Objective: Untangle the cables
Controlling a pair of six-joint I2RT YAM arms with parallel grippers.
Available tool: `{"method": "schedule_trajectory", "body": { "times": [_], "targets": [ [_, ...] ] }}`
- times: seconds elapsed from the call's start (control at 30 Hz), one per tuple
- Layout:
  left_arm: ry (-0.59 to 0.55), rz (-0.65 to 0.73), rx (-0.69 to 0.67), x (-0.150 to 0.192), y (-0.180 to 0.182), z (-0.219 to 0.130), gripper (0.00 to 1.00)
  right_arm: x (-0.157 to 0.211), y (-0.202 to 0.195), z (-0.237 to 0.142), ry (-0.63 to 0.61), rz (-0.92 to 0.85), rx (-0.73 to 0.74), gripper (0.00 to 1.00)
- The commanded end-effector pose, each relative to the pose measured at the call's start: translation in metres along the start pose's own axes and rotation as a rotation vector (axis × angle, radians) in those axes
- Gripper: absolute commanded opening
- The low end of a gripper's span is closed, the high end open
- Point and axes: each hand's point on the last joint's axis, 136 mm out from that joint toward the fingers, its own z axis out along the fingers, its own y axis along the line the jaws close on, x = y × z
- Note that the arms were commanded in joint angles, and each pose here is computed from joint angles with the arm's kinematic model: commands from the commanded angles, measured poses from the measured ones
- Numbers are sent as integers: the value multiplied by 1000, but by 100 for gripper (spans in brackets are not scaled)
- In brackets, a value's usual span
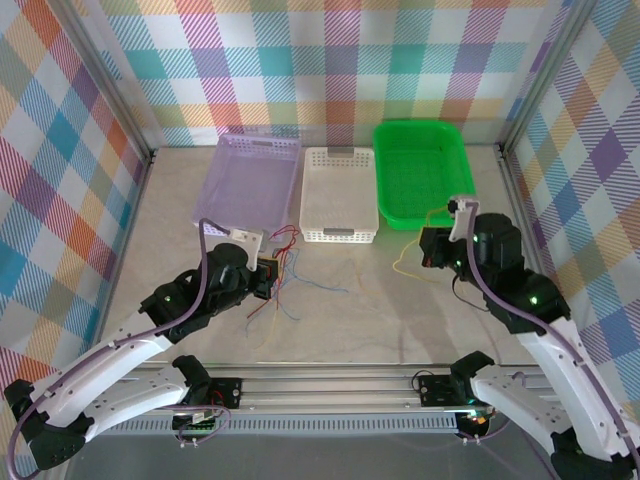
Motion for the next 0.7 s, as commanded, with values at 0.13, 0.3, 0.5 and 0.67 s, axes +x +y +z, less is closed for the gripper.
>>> {"method": "schedule_trajectory", "body": {
  "times": [0.13,0.3,0.5,0.67],
  "targets": [
    [-55,135,-52,-25,3,1,0,-49,8,23,-13,-25,-31,0],
    [-64,133,-66,-12,10,8,0,-71,-9,51,30,83,-35,0],
    [-71,149,-97,-11,17,7,0,-98,-32,86,65,214,-45,0],
    [-49,156,-96,-9,16,9,0,-116,-49,114,59,287,-58,0]
  ]
}}
